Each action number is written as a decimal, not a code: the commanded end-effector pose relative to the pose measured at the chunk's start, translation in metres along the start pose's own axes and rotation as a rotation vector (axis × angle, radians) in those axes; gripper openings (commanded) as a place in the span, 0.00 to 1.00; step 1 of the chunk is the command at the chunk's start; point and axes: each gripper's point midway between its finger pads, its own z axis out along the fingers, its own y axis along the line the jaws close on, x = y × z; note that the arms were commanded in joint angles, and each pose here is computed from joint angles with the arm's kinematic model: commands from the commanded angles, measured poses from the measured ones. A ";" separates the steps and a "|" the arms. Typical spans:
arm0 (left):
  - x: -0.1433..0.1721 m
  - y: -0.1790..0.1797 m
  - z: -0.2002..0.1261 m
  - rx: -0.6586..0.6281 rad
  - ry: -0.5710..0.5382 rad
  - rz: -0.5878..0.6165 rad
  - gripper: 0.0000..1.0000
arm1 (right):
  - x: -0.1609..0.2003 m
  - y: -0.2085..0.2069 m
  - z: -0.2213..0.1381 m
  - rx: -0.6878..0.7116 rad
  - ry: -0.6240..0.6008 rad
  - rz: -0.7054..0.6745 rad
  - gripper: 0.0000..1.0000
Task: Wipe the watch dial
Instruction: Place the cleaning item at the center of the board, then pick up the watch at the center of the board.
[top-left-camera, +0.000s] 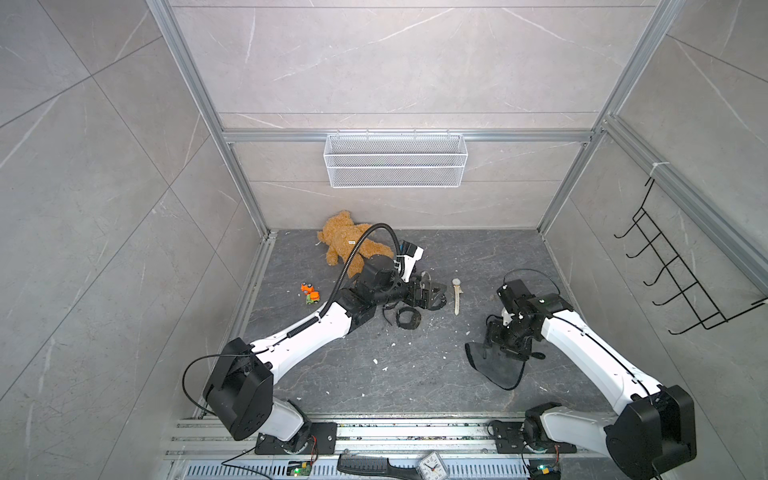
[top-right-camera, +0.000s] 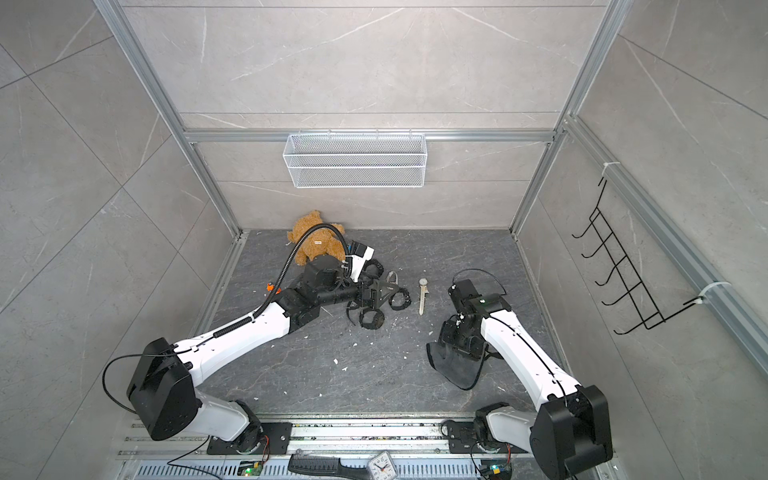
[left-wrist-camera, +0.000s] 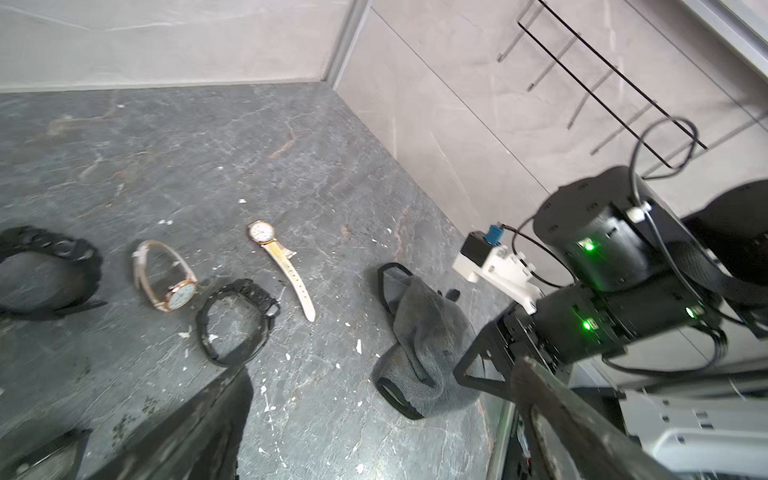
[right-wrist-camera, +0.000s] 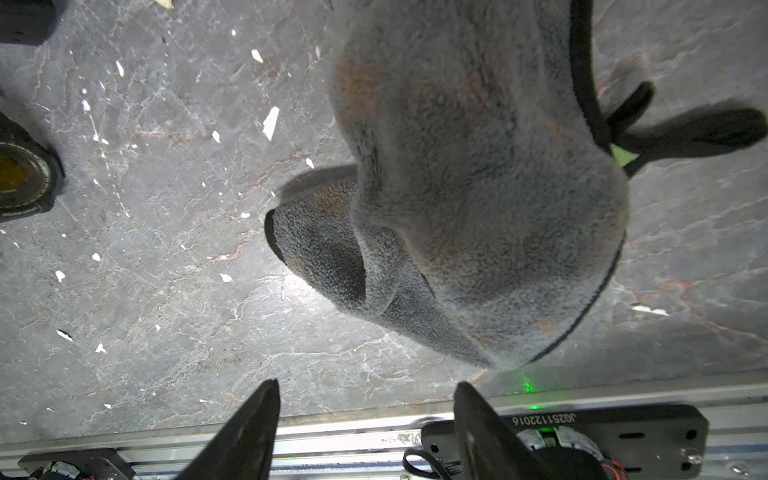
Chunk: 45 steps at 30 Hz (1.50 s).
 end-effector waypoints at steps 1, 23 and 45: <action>-0.011 -0.007 -0.011 0.002 -0.035 -0.022 0.96 | -0.009 0.003 -0.005 0.006 -0.030 -0.008 0.68; 0.139 0.097 -0.020 -0.277 0.568 0.487 0.63 | -0.013 0.010 0.002 -0.017 -0.023 -0.043 0.68; 0.160 0.117 0.031 -0.191 0.583 0.724 0.62 | 0.004 0.009 0.000 -0.080 -0.019 -0.026 0.70</action>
